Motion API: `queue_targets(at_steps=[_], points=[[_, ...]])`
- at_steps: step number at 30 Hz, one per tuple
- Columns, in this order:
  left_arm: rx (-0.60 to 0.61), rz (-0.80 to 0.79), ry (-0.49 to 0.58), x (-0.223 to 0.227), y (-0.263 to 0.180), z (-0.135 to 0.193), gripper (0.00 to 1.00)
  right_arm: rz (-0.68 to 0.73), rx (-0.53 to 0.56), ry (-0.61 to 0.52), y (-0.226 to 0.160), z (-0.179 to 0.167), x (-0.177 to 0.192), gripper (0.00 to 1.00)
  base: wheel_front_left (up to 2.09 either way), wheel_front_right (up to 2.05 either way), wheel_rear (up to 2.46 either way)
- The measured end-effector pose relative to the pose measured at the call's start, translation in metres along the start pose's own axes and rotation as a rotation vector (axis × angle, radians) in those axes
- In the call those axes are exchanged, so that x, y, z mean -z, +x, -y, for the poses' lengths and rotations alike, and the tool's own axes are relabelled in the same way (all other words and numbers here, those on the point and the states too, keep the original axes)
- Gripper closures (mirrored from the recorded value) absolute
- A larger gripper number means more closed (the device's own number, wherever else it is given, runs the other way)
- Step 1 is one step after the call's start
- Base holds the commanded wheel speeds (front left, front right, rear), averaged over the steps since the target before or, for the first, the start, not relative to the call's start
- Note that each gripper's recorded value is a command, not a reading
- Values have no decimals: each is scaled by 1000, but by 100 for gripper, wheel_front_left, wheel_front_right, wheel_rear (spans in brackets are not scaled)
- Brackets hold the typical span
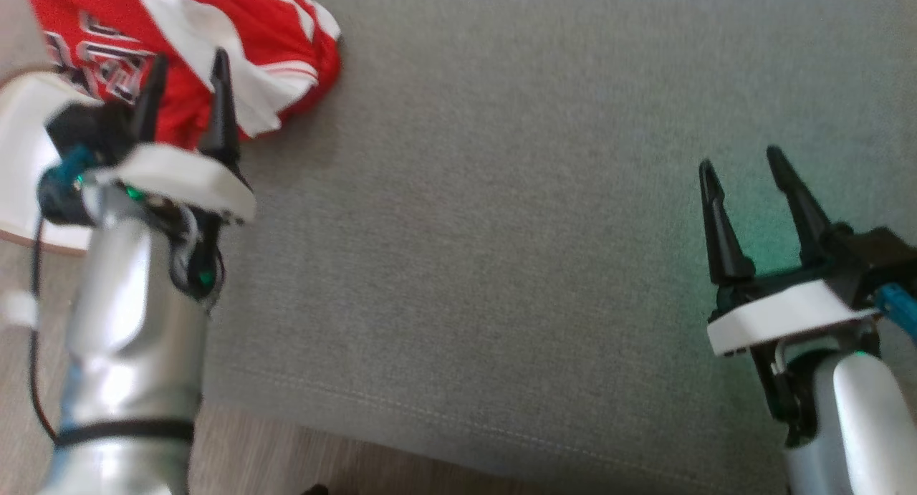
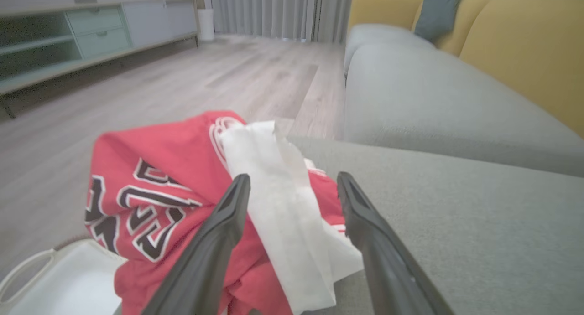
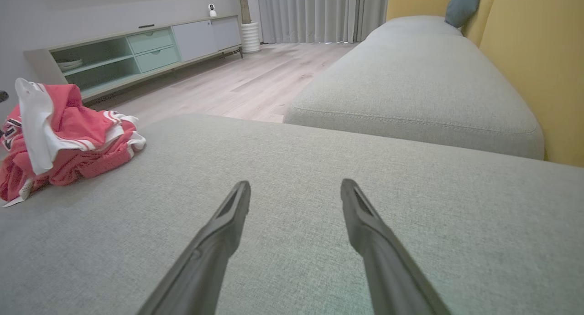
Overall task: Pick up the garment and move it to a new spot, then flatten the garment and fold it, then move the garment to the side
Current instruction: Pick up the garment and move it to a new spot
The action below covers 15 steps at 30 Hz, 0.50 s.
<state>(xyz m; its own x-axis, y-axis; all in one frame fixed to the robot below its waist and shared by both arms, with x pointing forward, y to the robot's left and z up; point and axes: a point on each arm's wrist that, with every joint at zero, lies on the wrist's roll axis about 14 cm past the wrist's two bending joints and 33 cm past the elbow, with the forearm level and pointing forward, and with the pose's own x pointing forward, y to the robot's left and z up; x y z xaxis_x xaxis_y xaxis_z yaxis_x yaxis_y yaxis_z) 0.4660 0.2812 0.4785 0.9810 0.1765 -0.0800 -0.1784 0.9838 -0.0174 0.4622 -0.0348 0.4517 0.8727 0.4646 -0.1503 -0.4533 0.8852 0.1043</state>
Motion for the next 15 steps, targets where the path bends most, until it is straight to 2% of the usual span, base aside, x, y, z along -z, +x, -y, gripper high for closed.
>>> queue_targets(at_steps=[5, 10, 11, 12, 15], points=[[-32, -171, -8, 39, 33, -13, 0, -34, 20, 14, 10, 14, 18, 0, 0, 0, 0], [-35, -322, -38, 66, 46, -12, 0, -65, 36, 9, 8, 24, 29, 0, 0, 0, 0], [-36, -337, -37, 68, 47, -13, 16, -65, 37, 9, 8, 24, 29, 0, 0, 0, 0], [-38, -344, -34, 68, 48, -15, 100, -65, 37, 9, 8, 24, 29, 0, 0, 0, 0], [-45, -307, -17, 58, 52, -23, 100, -61, 39, 7, 7, 25, 27, 0, 0, 0, 0]])
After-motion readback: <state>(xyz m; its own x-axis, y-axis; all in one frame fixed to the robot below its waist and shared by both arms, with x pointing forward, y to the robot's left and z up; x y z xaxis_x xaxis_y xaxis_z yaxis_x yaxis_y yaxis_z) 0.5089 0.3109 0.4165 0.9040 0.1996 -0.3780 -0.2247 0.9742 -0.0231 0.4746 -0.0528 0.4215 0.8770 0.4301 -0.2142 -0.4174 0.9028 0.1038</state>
